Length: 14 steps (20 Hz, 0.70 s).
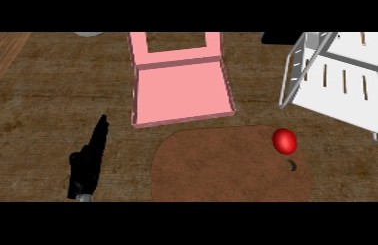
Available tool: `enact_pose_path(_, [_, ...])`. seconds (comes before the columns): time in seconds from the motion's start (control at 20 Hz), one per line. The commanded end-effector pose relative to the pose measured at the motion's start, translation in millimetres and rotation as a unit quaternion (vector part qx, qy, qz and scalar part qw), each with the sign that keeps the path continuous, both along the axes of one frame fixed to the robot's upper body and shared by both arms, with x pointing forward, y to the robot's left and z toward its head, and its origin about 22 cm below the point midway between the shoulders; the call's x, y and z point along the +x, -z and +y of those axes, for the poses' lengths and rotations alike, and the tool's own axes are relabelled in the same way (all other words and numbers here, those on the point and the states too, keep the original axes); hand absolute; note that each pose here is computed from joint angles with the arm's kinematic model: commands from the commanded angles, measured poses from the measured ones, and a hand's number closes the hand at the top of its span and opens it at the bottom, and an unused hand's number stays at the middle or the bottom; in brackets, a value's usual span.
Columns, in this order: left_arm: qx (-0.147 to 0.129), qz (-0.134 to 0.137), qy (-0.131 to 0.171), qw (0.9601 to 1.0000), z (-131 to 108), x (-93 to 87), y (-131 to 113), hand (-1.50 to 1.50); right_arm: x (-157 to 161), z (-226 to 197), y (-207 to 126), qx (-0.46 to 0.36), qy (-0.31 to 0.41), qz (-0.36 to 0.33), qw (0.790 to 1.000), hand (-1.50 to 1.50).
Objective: Pick the bell pepper from the cutting board and place it in the tiered basket
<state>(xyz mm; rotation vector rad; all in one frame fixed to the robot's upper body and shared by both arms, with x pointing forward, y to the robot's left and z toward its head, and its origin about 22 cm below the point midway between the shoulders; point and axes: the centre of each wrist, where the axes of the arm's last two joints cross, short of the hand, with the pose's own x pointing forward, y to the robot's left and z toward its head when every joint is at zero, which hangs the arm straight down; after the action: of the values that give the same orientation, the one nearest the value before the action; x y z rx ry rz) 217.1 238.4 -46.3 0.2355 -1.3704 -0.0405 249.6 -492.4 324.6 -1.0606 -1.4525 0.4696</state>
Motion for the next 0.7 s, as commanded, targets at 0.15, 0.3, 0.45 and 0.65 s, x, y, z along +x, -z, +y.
enact_pose_path(0.15, [0.001, 0.027, -0.004, 0.9996, -6.9, -16.9, 6.7, 0.0, 53.4, 33.5, 25.1, -0.015, -0.036, 0.028, 0.999, 1.5])
enact_pose_path(0.3, [0.015, 0.024, -0.011, 0.9995, 20.9, -4.2, 5.8, 0.0, 64.3, 25.7, 44.9, -0.02, -0.05, 0.039, 0.998, 1.5])
enact_pose_path(0.45, [0.001, 0.026, -0.008, 0.9996, -9.5, -3.9, 16.5, 0.0, 87.4, 44.9, 54.4, -0.031, -0.054, 0.037, 0.997, 1.5])
enact_pose_path(0.65, [0.004, 0.019, -0.001, 0.9998, -6.3, -1.9, 9.1, 0.0, 111.8, 61.6, 69.3, -0.036, -0.026, 0.058, 0.997, 1.5])
